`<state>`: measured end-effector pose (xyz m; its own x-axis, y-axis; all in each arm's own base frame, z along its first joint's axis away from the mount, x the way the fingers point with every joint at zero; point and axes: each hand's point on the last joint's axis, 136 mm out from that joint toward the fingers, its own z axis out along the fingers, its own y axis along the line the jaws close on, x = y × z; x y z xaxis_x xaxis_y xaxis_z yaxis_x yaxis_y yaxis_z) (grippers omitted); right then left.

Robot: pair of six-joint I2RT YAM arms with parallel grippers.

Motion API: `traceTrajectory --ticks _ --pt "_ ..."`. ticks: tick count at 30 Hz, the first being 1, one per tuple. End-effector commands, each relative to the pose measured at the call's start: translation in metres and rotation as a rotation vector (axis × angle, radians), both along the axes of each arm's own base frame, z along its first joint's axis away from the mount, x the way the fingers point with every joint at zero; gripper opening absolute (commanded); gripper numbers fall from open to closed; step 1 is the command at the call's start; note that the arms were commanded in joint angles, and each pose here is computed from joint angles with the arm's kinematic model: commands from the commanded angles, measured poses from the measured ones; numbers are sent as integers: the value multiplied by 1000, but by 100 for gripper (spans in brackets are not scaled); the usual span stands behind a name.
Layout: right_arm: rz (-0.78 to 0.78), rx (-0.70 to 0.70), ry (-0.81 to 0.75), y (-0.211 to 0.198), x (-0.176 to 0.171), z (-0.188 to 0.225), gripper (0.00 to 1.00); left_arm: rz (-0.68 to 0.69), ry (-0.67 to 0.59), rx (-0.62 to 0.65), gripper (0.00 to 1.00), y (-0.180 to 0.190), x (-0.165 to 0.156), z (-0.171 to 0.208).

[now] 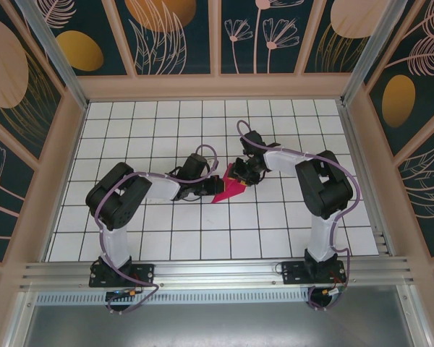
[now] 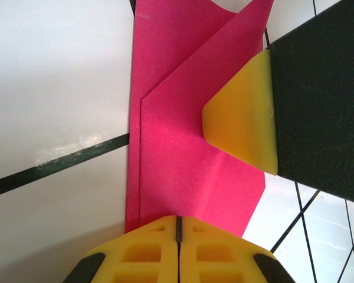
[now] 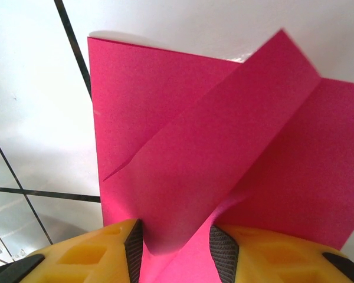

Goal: Fold a paper plane with a square sheet of paper (pick it up from the middle)
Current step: Fourth fold the wing at the center of the table.

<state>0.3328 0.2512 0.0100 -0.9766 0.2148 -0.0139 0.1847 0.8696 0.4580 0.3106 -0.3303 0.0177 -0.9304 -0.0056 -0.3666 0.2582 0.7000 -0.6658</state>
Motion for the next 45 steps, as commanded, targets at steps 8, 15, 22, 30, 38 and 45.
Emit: traceTrajectory --ticks 8,15,22,30,38,45 --pt "6 -104 78 -19 -23 -39 43 1 66 103 5 17 -11 -29" --pt "36 92 -200 8 10 55 43 -17 86 153 1 25 -19 -42" --pt "51 203 -292 14 2 83 25 -11 91 170 0 28 -19 -46" --pt "77 241 -243 26 -3 55 0 5 94 180 0 29 -16 -48" --pt "134 236 -178 34 -14 25 0 16 101 187 0 30 -17 -49" --pt "125 174 -149 18 -18 -1 0 25 110 206 0 35 -18 -52"
